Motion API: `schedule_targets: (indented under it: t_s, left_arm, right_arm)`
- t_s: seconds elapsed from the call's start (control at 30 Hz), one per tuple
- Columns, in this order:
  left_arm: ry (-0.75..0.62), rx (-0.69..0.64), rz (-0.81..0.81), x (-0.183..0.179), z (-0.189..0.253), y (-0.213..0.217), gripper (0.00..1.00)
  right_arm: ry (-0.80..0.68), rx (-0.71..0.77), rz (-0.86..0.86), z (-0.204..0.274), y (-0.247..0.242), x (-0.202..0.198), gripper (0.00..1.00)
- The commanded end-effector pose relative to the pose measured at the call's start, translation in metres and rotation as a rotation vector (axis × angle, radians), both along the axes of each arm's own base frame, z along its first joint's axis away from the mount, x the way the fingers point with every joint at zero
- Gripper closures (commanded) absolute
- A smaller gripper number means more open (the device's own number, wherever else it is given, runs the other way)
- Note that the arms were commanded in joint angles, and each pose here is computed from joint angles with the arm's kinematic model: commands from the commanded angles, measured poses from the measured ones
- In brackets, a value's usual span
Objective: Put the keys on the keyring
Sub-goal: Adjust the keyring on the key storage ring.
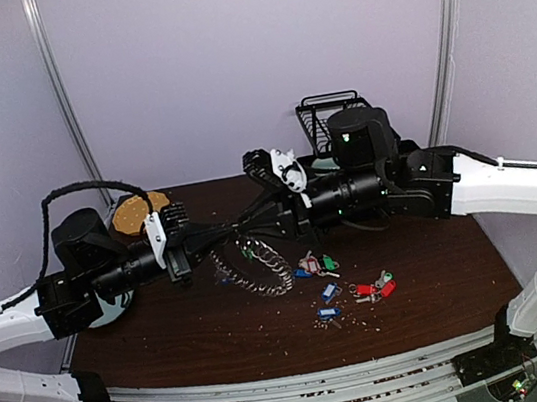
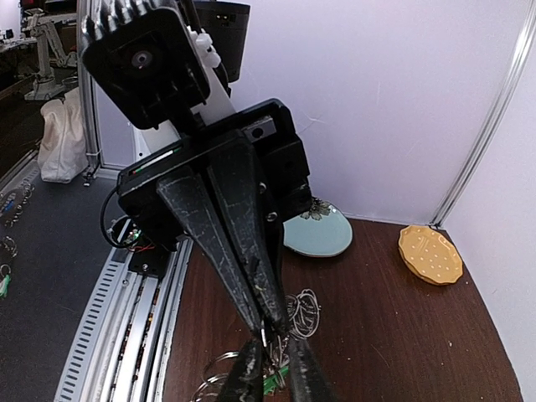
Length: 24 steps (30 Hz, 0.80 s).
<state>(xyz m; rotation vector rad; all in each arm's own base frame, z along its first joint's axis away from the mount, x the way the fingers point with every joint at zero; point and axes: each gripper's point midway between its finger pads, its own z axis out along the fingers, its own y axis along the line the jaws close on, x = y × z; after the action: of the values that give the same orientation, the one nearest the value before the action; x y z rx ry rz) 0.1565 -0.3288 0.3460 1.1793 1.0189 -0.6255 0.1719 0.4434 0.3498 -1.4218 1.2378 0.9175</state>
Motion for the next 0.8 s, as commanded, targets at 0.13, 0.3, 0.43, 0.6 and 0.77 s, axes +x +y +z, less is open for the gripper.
schedule_targets:
  t_s: [0.13, 0.3, 0.43, 0.6, 0.77]
  left_arm:
    - [-0.044, -0.095, 0.005, -0.002, 0.032, 0.005, 1.0]
    - [0.016, -0.067, 0.018, 0.003, 0.02, 0.002, 1.0]
    - [0.107, -0.003, 0.026, 0.013, 0.004, -0.001, 0.8]
    - [0.146, 0.058, 0.043, 0.019, 0.007, 0.0, 0.66]
    - [0.213, 0.132, -0.023, 0.014, 0.001, -0.012, 0.7]
  right_arm:
    - [-0.031, -0.015, -0.008, 0.006, 0.0, 0.001, 1.0]
    - [-0.055, -0.075, -0.056, 0.011, -0.008, 0.008, 1.0]
    - [-0.029, -0.174, -0.157, 0.022, -0.017, 0.023, 1.0]
    - [0.055, -0.388, -0.206, 0.0, -0.033, 0.026, 1.0]
    - [-0.003, -0.51, -0.252, -0.018, -0.045, 0.031, 1.0]
